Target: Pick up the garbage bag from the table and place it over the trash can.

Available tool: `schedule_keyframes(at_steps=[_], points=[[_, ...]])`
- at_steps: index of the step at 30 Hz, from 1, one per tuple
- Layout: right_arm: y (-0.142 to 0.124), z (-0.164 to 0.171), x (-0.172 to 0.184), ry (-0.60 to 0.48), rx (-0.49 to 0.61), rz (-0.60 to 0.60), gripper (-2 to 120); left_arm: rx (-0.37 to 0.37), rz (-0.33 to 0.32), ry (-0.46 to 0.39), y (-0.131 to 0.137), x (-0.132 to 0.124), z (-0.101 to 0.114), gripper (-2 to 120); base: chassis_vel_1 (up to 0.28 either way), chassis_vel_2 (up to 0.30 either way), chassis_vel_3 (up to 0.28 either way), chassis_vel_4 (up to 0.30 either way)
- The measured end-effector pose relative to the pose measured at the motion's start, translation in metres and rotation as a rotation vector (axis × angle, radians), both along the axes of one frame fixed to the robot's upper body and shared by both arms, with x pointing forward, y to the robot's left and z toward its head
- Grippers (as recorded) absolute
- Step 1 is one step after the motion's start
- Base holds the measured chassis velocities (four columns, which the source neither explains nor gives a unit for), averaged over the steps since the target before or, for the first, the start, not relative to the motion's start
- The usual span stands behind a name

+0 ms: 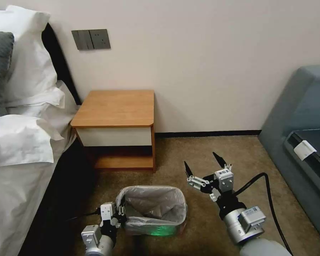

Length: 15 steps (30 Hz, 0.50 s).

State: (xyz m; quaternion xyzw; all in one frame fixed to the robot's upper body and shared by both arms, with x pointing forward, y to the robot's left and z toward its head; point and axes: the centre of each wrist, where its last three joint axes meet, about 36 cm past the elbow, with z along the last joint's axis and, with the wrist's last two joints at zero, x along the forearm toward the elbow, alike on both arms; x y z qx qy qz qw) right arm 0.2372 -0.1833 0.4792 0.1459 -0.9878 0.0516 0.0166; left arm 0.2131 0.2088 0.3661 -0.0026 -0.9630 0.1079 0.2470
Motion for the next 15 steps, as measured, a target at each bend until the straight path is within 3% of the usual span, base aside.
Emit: schedule_keyframes(at_steps=[4, 8, 10, 15], points=[[0.0006, -0.0001, -0.0001, 0.001, 0.003, 0.001, 100, 0.008, 0.020, 0.009, -0.0010, -0.0005, -0.0012, 35, 0.000, 0.000, 0.000, 0.000], [0.0009, 0.0002, 0.0003, 0.001, 0.007, 0.001, 100, 0.018, 0.046, 0.021, -0.0023, -0.0017, -0.0012, 56, 0.000, 0.000, 0.000, 0.000], [0.0011, 0.0003, 0.0004, 0.000, 0.008, 0.001, 100, 0.019, 0.048, 0.021, -0.0025, -0.0018, -0.0005, 57, 0.000, 0.000, 0.000, 0.000], [0.0024, 0.0017, -0.0003, -0.002, 0.014, 0.006, 100, 0.032, 0.049, 0.009, -0.0026, -0.0019, 0.0037, 78, 0.000, 0.000, 0.000, 0.000]])
